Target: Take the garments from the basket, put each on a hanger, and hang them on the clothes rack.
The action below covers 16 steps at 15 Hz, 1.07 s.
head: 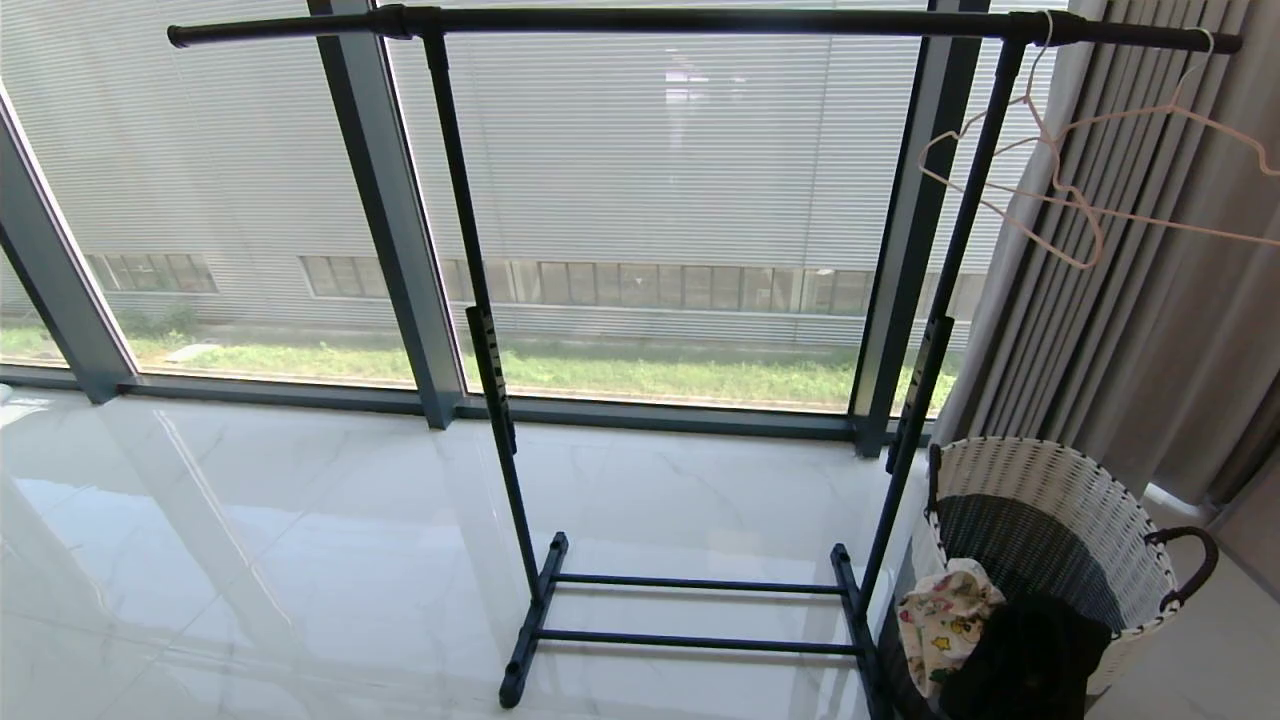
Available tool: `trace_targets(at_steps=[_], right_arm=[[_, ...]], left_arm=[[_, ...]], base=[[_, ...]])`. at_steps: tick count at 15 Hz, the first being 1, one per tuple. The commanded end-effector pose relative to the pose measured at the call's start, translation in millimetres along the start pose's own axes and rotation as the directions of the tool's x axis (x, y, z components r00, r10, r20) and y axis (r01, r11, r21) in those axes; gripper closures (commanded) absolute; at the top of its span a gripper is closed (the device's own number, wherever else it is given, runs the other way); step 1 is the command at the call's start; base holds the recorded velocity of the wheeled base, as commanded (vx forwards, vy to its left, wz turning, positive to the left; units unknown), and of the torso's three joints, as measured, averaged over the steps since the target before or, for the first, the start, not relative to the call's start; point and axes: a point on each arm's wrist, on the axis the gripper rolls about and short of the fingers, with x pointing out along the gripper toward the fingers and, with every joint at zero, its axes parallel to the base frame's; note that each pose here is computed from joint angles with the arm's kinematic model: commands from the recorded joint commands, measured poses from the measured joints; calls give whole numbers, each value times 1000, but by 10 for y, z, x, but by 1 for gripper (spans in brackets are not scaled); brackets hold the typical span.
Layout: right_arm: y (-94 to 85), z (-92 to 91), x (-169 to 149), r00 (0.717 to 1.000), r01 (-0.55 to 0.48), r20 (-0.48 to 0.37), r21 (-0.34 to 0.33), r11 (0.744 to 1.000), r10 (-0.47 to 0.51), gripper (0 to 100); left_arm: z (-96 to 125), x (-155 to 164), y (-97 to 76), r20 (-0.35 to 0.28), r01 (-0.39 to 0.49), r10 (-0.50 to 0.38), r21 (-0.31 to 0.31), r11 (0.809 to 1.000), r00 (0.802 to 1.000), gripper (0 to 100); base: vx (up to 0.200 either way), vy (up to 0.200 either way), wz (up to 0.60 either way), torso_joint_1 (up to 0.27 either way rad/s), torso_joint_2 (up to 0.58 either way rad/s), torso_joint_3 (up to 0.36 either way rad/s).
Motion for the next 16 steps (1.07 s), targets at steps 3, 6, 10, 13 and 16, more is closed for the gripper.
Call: trace_targets(at_steps=[3, 6, 10, 13, 16], right_arm=[[0, 0, -1, 1000, 0, 0, -1, 1000, 0, 0], [0, 0, -1, 1000, -2, 0, -55, 998, 2, 0], [3, 0, -1, 1000, -17, 1, -78, 997, 17, 0], [3, -2, 3, 1000, -17, -2, -59, 998, 17, 0], [2, 3, 11, 1000, -21, -7, -33, 999, 20, 0]], left_arm=[[0, 1, 0, -1, 0, 0, 1, 1000, 1000, 0], [-4, 1, 0, -1, 0, 0, 4, 1000, 1000, 0], [-4, 1, 0, -1, 0, 0, -1, 1000, 1000, 0], [-4, 1, 0, -1, 0, 0, 2, 1000, 1000, 0], [-4, 1, 0, -1, 0, 0, 4, 1000, 1000, 0]], base=[[133, 0, 0, 0, 3, 6], [0, 0, 0, 0, 0, 0], [0, 0, 0, 0, 0, 0], [0, 0, 0, 0, 0, 0], [0, 0, 0, 0, 0, 0]])
